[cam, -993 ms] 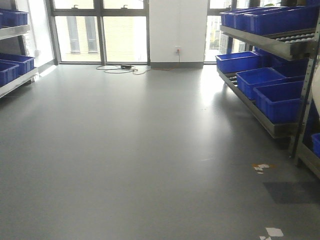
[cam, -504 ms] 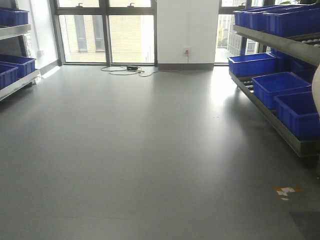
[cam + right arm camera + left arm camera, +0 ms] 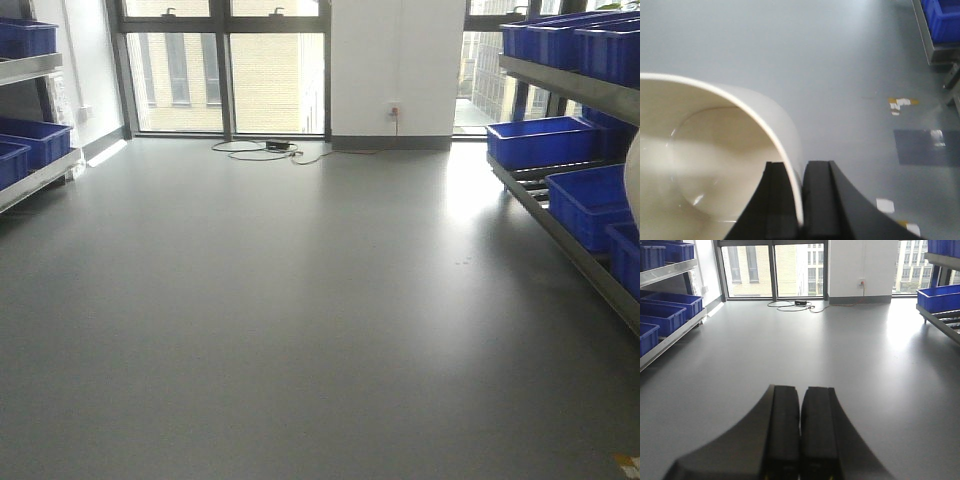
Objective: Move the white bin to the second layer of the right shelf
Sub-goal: 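Drive the base along the shelf racks toward the windows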
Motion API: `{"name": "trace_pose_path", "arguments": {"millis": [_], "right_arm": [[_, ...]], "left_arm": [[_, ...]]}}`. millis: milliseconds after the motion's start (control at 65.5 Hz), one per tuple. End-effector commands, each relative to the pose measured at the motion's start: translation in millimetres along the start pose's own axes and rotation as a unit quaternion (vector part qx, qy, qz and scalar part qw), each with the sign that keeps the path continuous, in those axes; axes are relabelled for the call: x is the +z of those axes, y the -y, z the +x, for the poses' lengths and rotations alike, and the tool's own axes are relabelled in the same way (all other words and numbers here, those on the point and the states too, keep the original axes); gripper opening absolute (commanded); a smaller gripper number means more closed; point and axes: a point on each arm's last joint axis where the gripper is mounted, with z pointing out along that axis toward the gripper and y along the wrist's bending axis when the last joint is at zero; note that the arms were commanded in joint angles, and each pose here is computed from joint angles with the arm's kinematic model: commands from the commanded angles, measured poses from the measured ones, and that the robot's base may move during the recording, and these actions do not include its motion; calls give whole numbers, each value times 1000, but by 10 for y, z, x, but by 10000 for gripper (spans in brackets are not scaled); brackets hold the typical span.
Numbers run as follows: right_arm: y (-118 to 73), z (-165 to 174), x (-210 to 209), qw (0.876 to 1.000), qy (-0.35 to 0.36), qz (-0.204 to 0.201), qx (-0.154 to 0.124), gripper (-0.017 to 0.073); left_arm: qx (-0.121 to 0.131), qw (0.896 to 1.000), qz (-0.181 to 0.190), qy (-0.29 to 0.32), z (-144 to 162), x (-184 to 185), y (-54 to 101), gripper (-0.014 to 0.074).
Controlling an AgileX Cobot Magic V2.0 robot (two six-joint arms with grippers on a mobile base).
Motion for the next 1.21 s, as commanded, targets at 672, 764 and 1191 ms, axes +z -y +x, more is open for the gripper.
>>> {"name": "trace_pose_path", "arguments": {"millis": [672, 764, 1191], "right_arm": [[-15, -153, -55, 998, 57, -5, -1, 48], [-15, -153, -55, 998, 57, -5, -1, 48], [-15, -153, -55, 998, 57, -5, -1, 48]], "left_arm": [[-1, 999, 0, 33, 37, 6, 1, 85], [-1, 999, 0, 33, 37, 6, 1, 85], [-1, 999, 0, 33, 37, 6, 1, 85]]}}
